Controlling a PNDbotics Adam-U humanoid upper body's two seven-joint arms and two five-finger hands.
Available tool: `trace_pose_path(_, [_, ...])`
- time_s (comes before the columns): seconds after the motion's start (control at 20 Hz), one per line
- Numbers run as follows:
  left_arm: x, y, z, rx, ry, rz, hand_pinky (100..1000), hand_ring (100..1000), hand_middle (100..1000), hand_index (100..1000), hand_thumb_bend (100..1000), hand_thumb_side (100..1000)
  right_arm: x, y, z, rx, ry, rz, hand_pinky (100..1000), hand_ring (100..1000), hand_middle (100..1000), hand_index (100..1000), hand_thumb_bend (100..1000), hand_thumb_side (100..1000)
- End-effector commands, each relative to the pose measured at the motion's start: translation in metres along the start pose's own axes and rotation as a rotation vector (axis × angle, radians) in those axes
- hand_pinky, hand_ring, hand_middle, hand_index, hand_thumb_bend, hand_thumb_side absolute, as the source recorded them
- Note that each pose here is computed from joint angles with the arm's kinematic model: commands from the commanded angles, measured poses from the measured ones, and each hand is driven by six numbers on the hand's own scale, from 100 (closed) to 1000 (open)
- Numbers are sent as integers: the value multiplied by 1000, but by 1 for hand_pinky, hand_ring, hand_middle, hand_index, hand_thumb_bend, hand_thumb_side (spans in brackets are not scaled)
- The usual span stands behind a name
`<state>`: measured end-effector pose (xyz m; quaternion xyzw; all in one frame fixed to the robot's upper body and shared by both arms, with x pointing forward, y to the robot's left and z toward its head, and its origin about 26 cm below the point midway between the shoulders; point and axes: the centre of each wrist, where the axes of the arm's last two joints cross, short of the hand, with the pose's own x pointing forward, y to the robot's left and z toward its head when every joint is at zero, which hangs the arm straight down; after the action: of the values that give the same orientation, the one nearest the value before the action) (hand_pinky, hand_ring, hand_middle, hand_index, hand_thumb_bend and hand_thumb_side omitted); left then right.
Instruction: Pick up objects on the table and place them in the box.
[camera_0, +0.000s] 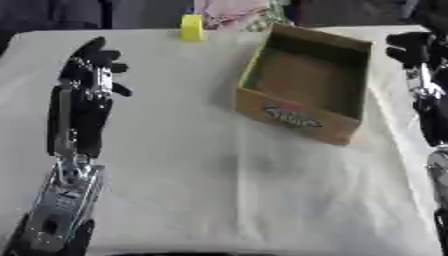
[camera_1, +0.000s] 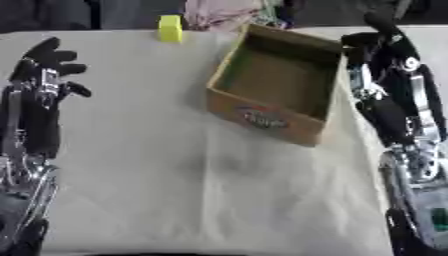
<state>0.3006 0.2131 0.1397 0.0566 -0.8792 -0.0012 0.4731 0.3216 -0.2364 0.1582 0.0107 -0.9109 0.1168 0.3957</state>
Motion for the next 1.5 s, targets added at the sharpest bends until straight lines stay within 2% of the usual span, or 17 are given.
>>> trace_pose_path(0.05, [7, 3, -4, -8, -32, -8, 452, 663, 655, 837, 100, 611, 5, -3, -4, 12, -22, 15, 849, 824, 669, 910, 100, 437])
trace_pose_path(0.65, [8, 3, -5, -10, -36, -12, 453, 664, 656, 837, 127, 648, 5, -3, -5, 14, -23, 17, 849, 824, 669, 909, 100, 439])
trace_pose_path(0.95, [20, 11, -19, -30, -87, -69, 456, 668, 660, 835, 157, 655, 4, -4, -4, 13, -17, 19, 849, 824, 669, 909, 100, 441])
trace_pose_path(1.25, [48, 27, -51, -60, -185, -236, 467, 678, 673, 829, 217, 660, 3, -4, -2, 12, -10, 21, 850, 825, 668, 909, 100, 445])
trace_pose_path(1.5, [72, 41, -90, -155, -227, -467, 504, 700, 700, 838, 252, 671, 2, -4, -1, 14, -4, 19, 851, 825, 667, 909, 100, 447])
